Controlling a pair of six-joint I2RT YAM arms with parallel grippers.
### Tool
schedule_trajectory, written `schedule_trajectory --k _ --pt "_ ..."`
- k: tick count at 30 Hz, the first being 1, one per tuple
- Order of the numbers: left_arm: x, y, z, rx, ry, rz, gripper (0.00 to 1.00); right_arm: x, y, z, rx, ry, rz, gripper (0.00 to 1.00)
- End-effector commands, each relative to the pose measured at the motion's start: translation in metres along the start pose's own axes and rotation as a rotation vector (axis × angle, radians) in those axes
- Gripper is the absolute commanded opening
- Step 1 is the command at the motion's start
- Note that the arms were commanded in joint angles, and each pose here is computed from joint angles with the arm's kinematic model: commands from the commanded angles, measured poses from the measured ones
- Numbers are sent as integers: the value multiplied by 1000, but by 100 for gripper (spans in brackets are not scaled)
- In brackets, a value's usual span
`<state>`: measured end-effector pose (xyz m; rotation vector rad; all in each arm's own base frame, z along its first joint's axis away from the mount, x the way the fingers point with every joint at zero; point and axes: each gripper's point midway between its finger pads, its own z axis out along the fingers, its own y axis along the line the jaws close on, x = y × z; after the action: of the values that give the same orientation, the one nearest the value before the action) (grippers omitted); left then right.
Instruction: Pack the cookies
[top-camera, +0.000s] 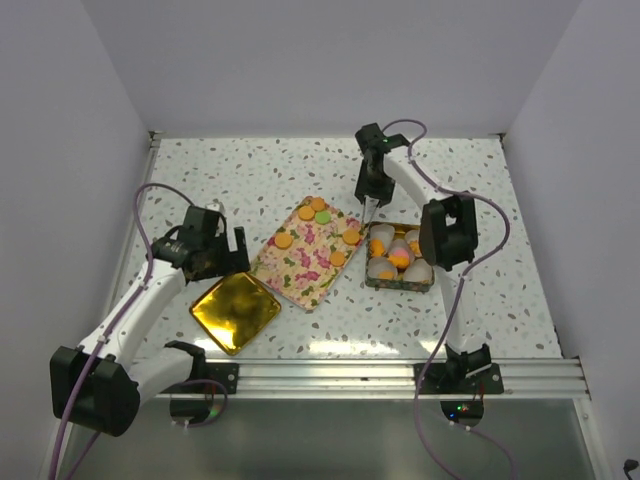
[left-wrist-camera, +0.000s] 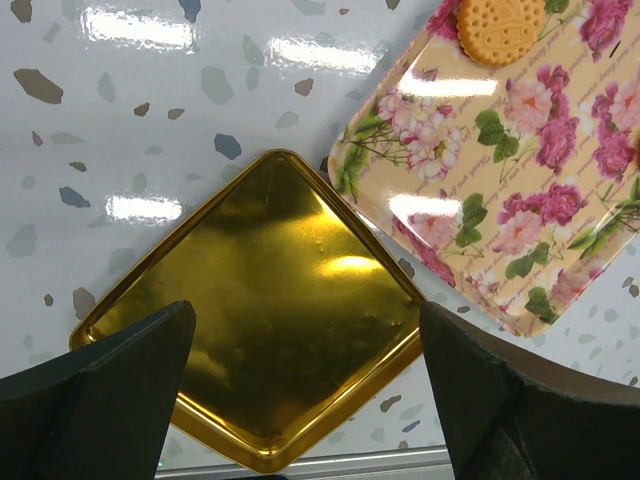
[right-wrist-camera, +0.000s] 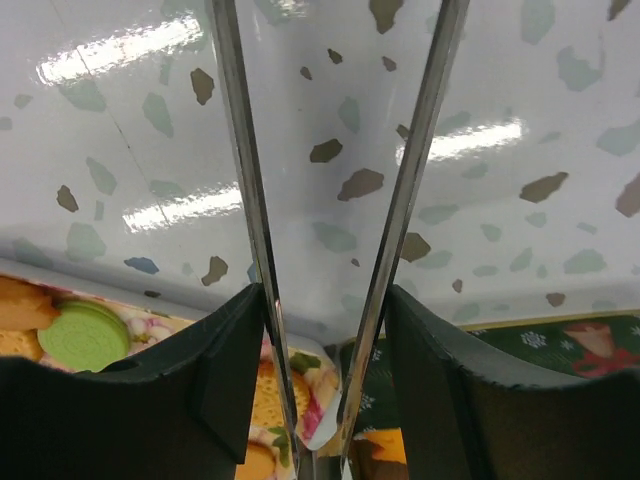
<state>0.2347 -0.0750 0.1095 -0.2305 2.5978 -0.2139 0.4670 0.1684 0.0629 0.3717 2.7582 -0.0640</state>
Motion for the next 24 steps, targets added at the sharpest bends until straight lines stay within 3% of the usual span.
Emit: schedule_trajectory --k 1,8,14,18,24 --pt "3 -2 -5 -6 8 -53 100 -3 21 15 -72 6 -7 54" --pt "29 -1 7 -46 82 -86 97 -11 9 24 -62 -1 -1 64" --pt "57 -23 11 -52 129 -33 94 -30 3 26 -108 10 24 71" --pt "75 -29 12 -62 149 -22 89 -46 2 1 -125 -51 20 78" --pt "113 -31 20 -76 201 53 89 -50 -6 -58 -199 -124 72 81"
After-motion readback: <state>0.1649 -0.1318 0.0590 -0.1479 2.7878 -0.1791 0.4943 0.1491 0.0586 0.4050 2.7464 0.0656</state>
